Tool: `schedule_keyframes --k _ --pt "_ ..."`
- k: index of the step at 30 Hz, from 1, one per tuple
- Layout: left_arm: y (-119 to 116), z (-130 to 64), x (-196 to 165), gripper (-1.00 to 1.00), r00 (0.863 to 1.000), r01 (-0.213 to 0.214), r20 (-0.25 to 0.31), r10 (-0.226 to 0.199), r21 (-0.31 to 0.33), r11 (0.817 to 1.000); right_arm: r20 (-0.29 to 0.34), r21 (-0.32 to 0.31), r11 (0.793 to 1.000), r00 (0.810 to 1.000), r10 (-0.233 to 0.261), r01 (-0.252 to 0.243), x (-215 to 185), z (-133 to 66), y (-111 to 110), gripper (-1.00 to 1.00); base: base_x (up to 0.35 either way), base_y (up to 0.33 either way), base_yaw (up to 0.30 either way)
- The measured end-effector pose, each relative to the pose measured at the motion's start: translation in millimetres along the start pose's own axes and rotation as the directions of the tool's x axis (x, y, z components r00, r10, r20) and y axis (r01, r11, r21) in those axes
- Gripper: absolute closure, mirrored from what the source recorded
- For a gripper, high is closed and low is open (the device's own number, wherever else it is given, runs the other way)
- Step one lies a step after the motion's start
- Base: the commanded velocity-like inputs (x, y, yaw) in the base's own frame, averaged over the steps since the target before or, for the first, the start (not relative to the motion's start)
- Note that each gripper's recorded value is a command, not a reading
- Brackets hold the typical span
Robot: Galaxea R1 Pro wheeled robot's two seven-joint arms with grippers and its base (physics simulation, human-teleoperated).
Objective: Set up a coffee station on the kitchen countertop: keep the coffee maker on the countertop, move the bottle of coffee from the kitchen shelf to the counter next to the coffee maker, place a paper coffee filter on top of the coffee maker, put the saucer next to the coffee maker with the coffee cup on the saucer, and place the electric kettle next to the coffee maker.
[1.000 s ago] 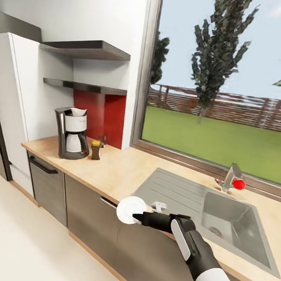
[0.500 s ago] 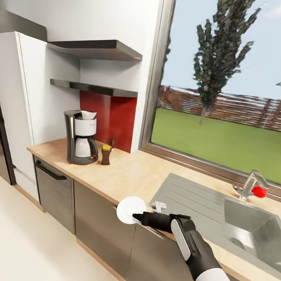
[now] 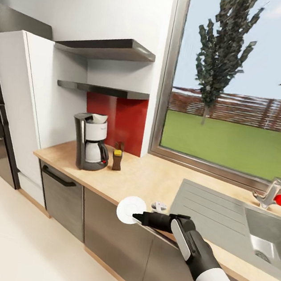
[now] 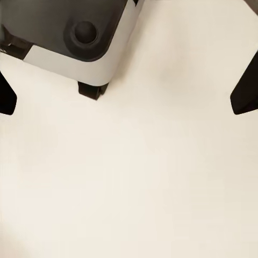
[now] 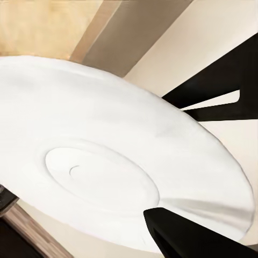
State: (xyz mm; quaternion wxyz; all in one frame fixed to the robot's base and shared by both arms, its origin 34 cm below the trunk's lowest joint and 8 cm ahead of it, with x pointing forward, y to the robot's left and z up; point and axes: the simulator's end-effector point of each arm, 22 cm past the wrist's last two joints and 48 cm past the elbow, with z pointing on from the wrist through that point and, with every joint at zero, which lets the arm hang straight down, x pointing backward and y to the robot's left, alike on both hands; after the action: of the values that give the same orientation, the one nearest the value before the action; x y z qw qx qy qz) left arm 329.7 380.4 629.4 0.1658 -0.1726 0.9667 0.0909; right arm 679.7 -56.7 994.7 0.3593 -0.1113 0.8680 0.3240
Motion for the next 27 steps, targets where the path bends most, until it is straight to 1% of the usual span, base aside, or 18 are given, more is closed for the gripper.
schedule_keyframes --k 5,22,27 --pt "0.0 0.0 -0.3 -1.0 1.0 0.0 0.002 0.0 0.0 1.0 0.0 0.001 1.0 1.0 0.0 0.0 0.1 0.0 -0.1 1.0 0.171 0.304 0.0" --pt "0.1 0.0 0.4 -1.0 1.0 -0.002 0.001 0.002 0.0 1.0 -0.002 0.004 1.0 1.0 0.004 -0.004 1.1 0.2 -1.6 1.0 0.231 0.28 0.0" --pt "0.1 0.0 0.5 -1.0 1.0 -0.002 0.001 0.002 0.0 1.0 -0.033 0.016 0.999 0.999 0.035 -0.034 16.1 4.5 -11.0 1.0 0.232 0.279 0.0"
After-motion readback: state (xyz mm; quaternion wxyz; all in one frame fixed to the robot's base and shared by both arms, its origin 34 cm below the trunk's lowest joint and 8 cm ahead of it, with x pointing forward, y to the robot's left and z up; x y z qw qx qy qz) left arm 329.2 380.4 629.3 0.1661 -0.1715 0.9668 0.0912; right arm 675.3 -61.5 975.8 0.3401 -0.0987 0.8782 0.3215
